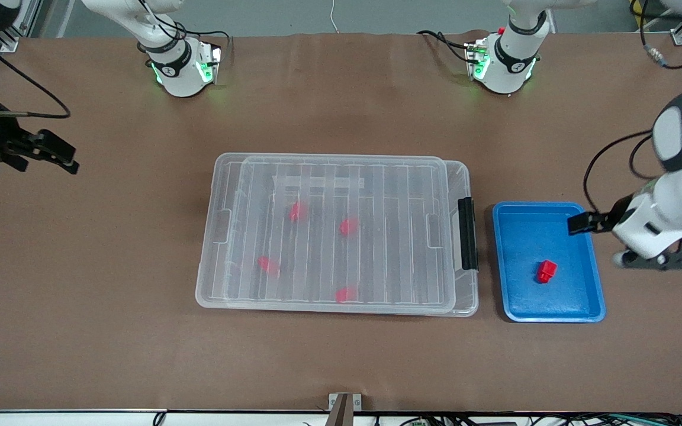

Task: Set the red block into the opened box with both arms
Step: 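Reach the right gripper to the box lid while the left gripper reaches the tray, then slide the clear lid off the box with the right gripper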

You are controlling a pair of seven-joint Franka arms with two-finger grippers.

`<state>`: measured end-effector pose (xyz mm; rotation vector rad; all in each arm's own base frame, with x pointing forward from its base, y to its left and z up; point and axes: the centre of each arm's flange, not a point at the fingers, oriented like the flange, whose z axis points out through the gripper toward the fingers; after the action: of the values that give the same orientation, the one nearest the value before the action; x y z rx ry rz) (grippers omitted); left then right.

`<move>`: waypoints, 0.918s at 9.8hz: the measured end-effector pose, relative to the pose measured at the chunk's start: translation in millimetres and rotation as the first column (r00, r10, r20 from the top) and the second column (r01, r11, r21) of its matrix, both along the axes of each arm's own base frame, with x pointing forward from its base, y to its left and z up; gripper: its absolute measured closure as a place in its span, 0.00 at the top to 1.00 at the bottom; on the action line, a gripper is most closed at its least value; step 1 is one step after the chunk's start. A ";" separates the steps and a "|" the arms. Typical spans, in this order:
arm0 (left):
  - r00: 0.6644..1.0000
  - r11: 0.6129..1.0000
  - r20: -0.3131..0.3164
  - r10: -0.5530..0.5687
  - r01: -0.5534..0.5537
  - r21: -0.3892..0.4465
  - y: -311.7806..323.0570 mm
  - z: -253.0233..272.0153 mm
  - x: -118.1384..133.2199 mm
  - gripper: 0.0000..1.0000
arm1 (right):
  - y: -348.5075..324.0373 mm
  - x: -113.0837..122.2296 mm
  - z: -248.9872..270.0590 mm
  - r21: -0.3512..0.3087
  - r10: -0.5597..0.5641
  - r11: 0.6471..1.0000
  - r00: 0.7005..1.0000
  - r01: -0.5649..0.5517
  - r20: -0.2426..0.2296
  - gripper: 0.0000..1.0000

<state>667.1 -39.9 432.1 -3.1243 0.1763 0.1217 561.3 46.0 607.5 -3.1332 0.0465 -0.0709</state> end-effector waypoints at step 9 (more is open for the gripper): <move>0.941 0.941 -0.030 -0.338 0.338 0.002 40.2 -180.7 2.6 0.93 | 185.9 48.7 -239.4 -0.107 0.078 0.990 0.984 -0.096 -0.159 1.00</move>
<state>669.6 0.3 251.4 -3.0280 0.7059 0.1620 610.0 231.9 368.0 -3.2431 -0.0980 0.1757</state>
